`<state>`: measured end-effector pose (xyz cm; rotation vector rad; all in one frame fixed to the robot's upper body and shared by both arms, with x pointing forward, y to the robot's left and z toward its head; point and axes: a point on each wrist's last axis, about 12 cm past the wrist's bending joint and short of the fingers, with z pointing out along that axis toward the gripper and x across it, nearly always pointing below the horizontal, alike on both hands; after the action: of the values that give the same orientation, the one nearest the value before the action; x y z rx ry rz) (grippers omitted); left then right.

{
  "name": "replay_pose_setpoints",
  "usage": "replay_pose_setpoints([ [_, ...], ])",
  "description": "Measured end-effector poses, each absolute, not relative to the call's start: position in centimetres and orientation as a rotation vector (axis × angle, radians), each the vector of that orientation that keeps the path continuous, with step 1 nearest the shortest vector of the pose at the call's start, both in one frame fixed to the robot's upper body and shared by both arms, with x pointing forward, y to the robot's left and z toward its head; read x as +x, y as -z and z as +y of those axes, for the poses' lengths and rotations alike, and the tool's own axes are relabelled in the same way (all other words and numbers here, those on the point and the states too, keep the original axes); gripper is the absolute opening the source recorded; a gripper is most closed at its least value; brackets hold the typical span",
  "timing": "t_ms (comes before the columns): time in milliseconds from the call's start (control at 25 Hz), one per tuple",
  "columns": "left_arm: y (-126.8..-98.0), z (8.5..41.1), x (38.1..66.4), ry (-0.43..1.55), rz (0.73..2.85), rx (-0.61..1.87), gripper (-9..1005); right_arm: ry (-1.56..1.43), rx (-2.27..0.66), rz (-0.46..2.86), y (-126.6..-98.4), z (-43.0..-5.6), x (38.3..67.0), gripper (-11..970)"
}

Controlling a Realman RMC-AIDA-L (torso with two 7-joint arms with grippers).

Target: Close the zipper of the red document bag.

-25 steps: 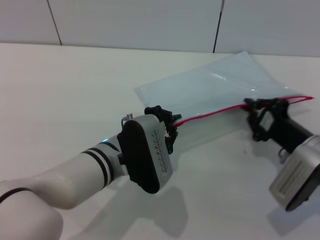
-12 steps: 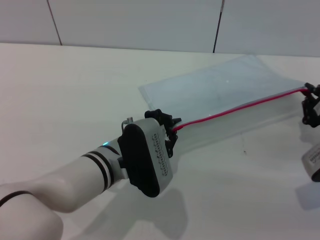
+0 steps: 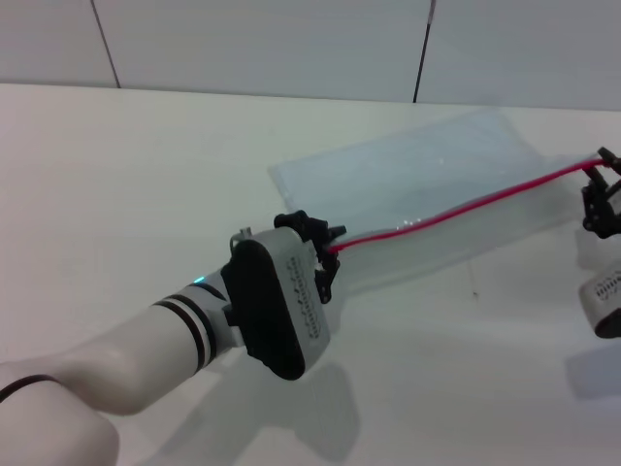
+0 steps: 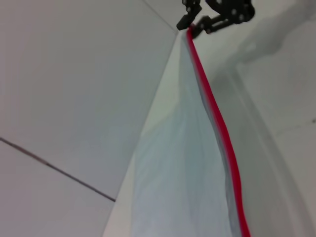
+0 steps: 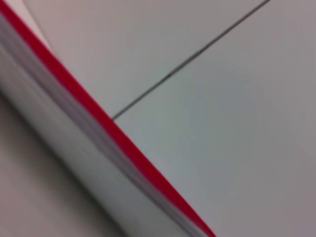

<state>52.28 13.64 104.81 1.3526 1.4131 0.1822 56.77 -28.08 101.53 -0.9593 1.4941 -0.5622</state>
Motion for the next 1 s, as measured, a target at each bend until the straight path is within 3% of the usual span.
replay_pose_setpoints([
  [200, -105.2, 14.0, 52.6, -0.187, 1.412, 1.275, 217, 0.561, -0.764, 1.423, -102.7, -28.0, 55.9, 281],
  [360, -105.3, 14.8, 52.7, -0.216, 1.387, 1.186, 223, 0.561, -0.651, 1.347, -103.5, -28.0, 54.7, 373],
  [560, -106.1, 15.8, 53.0, -0.235, 1.363, 1.010, 464, 0.536, -0.462, 1.235, -105.0, -28.0, 53.1, 488],
  [840, -107.8, 18.4, 52.9, -0.185, 1.266, 0.648, 597, 0.183, -0.246, 1.201, -105.6, -28.6, 52.3, 697],
  [1000, -108.2, 19.7, 52.6, -0.092, 1.206, 0.507, 673, -0.068, -0.245, 1.218, -106.1, -29.2, 53.2, 697],
])
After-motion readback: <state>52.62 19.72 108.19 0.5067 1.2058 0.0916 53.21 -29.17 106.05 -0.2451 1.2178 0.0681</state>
